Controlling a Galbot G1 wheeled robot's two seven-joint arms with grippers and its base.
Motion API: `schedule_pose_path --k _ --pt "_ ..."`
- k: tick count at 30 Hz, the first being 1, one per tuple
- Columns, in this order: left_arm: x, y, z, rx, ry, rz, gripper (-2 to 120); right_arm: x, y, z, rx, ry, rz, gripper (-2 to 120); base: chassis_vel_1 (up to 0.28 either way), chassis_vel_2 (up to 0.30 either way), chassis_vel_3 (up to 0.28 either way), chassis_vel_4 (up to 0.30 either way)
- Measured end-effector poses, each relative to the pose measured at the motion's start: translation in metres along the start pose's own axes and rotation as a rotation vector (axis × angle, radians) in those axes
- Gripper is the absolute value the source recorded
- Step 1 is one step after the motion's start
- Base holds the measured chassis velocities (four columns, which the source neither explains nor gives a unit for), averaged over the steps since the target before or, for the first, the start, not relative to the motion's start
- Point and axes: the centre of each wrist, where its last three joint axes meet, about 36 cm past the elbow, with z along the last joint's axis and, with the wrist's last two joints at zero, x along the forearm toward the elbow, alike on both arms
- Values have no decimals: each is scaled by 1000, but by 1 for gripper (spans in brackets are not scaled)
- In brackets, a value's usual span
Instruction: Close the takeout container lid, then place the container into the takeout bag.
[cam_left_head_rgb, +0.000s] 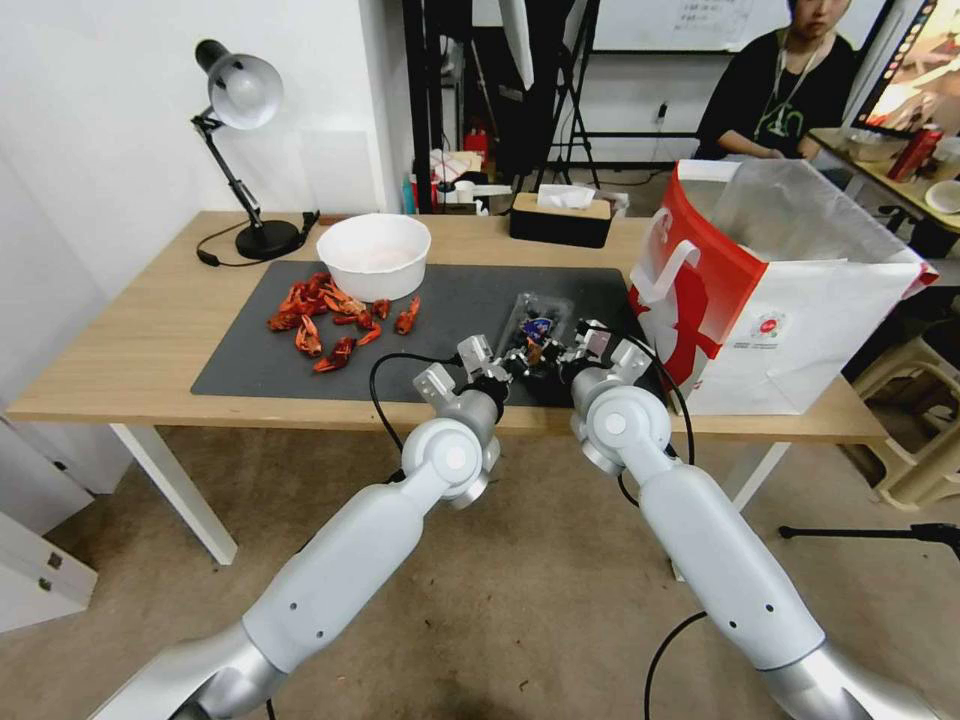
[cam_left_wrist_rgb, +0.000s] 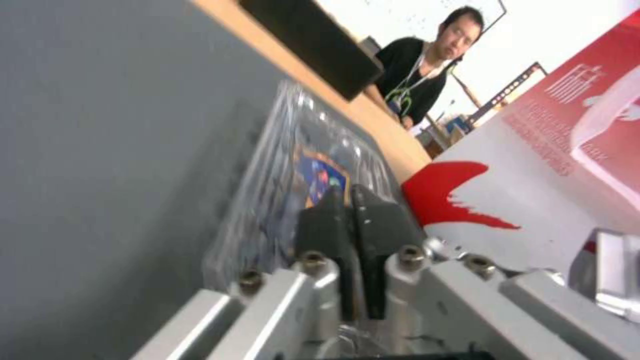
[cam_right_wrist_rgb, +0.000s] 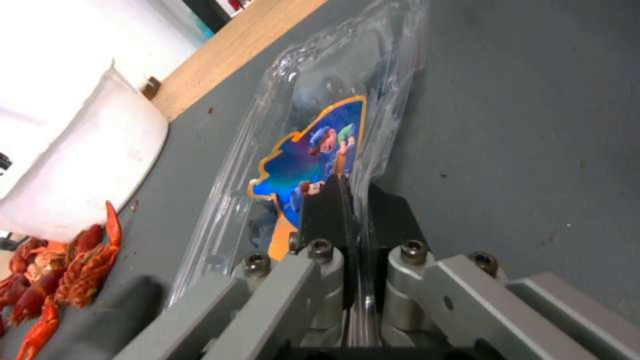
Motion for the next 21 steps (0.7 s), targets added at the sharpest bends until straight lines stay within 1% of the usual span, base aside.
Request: schedule_pose_path --k 1,2,3,4,5,6,7,8,9,10,11,12,13,14,15,16,18,19,20,21 --pt "2 1 -1 -17 -10 4 11 0 0 0 1 -1 0 0 0 0 0 0" --pt "2 1 -1 -17 -10 4 11 0 0 0 1 -1 0 0 0 0 0 0" --pt "7 5 -3 -59 -35 11 15 0 0 0 2 -1 0 0 0 0 0 0" --pt "14 10 -6 -119 -70 27 22 0 1 0 4 -2 0 0 0 0 0 0" --pt "14 10 -6 -119 -70 27 22 0 1 0 4 -2 0 0 0 0 0 0" --pt "18 12 -8 -148 -86 35 25 0 1 1 6 -2 0 0 0 0 0 0" --pt "24 14 -10 -189 -105 43 32 0 1 1 7 -3 0 0 0 0 0 0" --pt "24 14 -10 -189 -105 43 32 0 1 1 7 -3 0 0 0 0 0 0" --pt "29 17 -11 -225 -118 45 35 0 2 1 9 -3 -1 0 0 0 0 0" --pt "35 22 -11 -276 -135 48 43 0 2 2 11 -4 -1 0 0 0 0 0" --pt "39 27 -11 -315 -147 50 47 0 3 2 11 -4 -2 0 0 0 0 0" --pt "39 27 -11 -315 -147 50 47 0 3 2 11 -4 -2 0 0 0 0 0" --pt "46 36 -12 -371 -165 52 54 0 3 2 13 -5 -2 0 0 0 0 0" --pt "50 40 -12 -392 -174 56 57 0 3 2 15 -5 -2 0 0 0 0 0" --pt "50 40 -12 -392 -174 56 57 0 3 2 15 -5 -2 0 0 0 0 0" --pt "59 46 -15 -432 -191 56 66 0 2 2 17 -7 -2 0 0 0 0 0" --pt "61 47 -15 -437 -194 56 67 0 2 2 18 -7 -2 0 0 0 0 0" --pt "66 50 -18 -458 -203 58 71 0 2 1 19 -7 -2 0 0 0 0 0" --pt "73 54 -21 -488 -216 58 77 0 1 1 21 -8 -3 0 0 0 0 0" --pt "73 54 -21 -488 -216 58 77 0 1 1 21 -8 -3 0 0 0 0 0"
